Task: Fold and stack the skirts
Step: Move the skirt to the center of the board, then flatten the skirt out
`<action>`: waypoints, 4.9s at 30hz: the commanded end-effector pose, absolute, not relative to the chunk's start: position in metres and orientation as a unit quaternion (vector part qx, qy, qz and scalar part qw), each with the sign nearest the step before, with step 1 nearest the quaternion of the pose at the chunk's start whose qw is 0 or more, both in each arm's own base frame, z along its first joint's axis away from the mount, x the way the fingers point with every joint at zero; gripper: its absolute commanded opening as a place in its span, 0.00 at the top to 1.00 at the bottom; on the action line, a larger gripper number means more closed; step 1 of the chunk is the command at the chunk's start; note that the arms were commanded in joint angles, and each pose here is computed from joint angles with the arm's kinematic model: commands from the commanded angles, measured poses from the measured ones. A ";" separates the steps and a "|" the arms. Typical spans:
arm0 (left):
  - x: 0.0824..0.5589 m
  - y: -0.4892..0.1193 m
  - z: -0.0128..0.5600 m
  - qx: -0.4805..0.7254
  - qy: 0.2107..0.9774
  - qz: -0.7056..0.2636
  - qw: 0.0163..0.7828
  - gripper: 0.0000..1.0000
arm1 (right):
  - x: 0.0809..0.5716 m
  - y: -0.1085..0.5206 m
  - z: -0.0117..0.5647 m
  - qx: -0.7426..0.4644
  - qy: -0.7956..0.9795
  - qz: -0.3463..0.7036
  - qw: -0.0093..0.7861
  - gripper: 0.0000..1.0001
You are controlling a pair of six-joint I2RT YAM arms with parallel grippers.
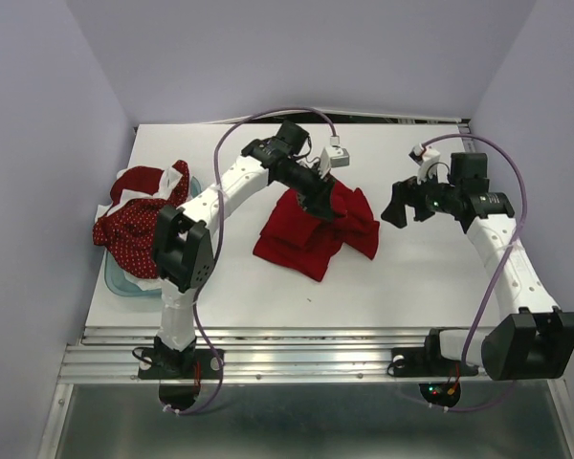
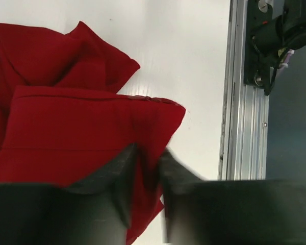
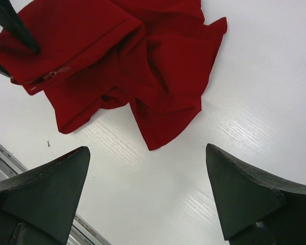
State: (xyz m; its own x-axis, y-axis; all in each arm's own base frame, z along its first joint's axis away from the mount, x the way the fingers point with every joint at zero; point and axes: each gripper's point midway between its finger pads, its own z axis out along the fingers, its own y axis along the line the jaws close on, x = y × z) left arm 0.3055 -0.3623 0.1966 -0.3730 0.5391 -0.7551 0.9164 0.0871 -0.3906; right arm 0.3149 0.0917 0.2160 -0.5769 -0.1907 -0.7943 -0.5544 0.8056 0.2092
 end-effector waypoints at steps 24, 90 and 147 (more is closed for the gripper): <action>0.313 -0.081 0.080 0.250 0.939 -0.135 0.192 0.52 | 0.316 0.175 0.188 -0.533 0.709 0.131 0.443 0.05; 0.291 -0.227 0.222 0.446 0.751 -0.159 0.460 0.27 | 0.498 0.198 0.192 -0.247 0.815 0.123 0.510 0.99; 0.357 -0.360 0.050 0.568 0.751 0.011 0.337 0.68 | 0.484 0.121 0.050 -0.086 0.916 0.230 0.318 0.99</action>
